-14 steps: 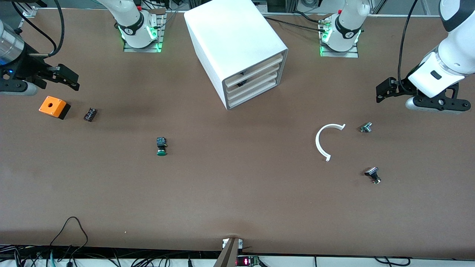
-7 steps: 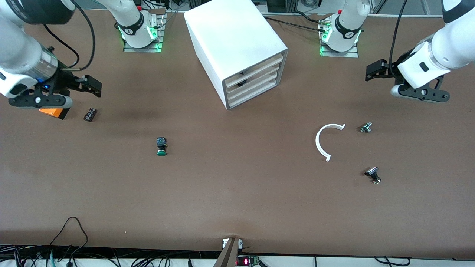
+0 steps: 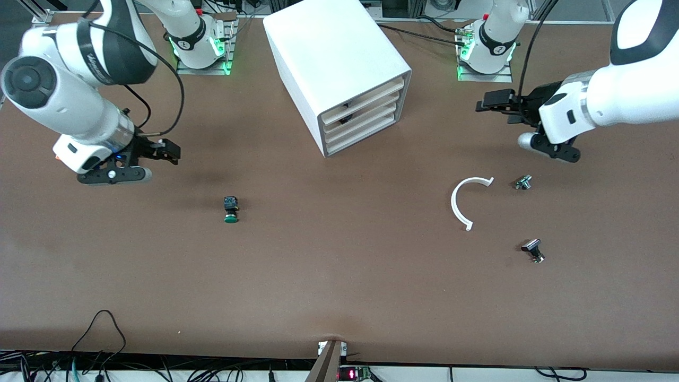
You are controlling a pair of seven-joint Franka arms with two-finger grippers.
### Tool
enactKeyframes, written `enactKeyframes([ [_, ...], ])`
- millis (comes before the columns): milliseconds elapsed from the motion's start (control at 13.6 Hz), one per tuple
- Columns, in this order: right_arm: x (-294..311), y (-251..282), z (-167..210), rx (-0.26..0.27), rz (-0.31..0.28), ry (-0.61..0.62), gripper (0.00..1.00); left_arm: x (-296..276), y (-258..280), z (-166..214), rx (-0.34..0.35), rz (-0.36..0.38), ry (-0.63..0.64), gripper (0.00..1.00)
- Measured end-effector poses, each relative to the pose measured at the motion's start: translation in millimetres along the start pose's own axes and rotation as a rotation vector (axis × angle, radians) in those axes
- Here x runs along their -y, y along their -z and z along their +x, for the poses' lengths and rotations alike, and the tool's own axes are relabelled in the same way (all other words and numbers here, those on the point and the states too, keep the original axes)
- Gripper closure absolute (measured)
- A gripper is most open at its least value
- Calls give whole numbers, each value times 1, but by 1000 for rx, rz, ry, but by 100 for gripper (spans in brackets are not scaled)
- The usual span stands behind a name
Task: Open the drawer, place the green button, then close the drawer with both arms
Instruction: 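Move the right gripper to the green button while the left gripper reaches the drawer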
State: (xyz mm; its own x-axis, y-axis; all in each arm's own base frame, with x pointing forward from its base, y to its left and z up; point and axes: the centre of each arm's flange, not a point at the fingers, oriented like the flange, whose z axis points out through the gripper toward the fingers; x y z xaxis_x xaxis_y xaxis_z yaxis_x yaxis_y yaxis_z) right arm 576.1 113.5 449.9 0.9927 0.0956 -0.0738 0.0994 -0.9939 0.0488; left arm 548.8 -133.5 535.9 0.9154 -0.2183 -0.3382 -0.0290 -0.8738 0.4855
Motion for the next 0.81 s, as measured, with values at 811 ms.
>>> enactKeyframes([
  [811,45,-115,32,-37,52,31,0,50,-137,101,123,-579,-303,4],
])
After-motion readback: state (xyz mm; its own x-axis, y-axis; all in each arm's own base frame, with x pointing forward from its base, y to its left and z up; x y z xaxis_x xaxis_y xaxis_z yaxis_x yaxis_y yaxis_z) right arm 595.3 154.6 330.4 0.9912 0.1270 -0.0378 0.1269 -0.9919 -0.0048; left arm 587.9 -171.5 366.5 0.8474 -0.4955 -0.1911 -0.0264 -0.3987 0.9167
